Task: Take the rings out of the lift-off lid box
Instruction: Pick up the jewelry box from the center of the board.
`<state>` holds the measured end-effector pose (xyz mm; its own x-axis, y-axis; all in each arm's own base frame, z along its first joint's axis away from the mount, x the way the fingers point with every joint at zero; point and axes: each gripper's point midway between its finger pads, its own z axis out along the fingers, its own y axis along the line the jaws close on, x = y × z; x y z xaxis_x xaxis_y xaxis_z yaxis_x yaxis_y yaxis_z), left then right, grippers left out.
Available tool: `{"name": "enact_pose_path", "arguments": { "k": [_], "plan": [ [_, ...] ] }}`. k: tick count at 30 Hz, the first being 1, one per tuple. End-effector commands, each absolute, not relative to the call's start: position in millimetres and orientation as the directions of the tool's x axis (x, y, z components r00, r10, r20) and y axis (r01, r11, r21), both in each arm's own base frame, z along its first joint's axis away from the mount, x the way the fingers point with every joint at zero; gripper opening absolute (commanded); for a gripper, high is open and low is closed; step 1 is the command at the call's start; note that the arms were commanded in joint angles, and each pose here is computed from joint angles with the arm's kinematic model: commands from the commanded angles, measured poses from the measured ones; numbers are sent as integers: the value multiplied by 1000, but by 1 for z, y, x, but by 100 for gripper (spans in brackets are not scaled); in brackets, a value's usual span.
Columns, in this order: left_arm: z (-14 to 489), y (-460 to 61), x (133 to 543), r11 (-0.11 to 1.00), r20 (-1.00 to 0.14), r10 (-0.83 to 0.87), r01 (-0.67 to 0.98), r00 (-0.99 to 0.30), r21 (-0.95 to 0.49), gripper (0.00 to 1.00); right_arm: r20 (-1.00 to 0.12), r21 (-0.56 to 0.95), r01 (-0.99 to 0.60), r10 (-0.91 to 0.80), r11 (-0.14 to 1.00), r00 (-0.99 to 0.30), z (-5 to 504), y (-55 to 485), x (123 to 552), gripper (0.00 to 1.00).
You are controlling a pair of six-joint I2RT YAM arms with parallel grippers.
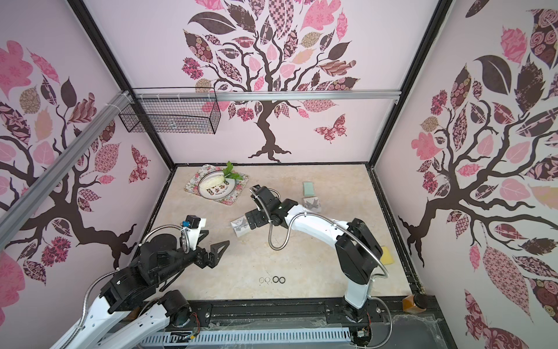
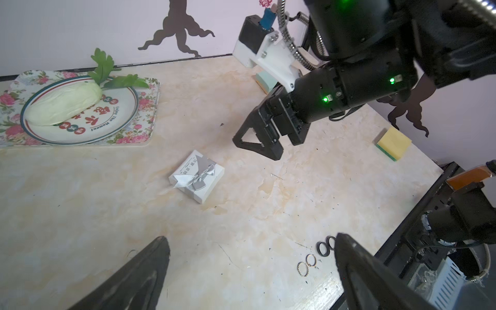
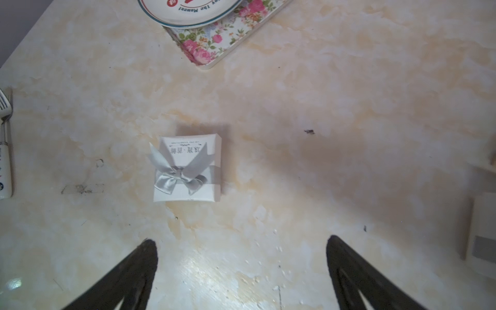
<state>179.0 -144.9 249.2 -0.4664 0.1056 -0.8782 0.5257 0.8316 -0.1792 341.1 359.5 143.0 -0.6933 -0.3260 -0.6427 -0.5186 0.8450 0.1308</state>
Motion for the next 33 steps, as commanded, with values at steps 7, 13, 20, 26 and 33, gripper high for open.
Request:
{"name": "enact_pose_path", "arguments": {
  "k": [7, 13, 20, 26, 33],
  "plan": [
    [234, -141, 180, 849, -845, 152, 506, -512, -153, 98, -587, 167, -551, -366, 818, -722, 91, 439, 339, 100],
    [237, -136, 180, 859, -857, 132, 489, -498, -152, 98, -551, 153, -554, -394, 818, -735, 62, 456, 344, 100],
    [238, -136, 179, 856, -859, 130, 493, -496, -155, 98, -522, 93, -527, -410, 845, -748, 32, 452, 352, 100],
    [238, -137, 178, 852, -858, 133, 499, -495, -156, 98, -523, 68, -517, -411, 853, -747, 28, 446, 353, 100],
    [237, -138, 178, 849, -857, 137, 504, -496, -157, 98, -555, 72, -524, -403, 849, -728, 49, 445, 354, 100]
  ]
}}
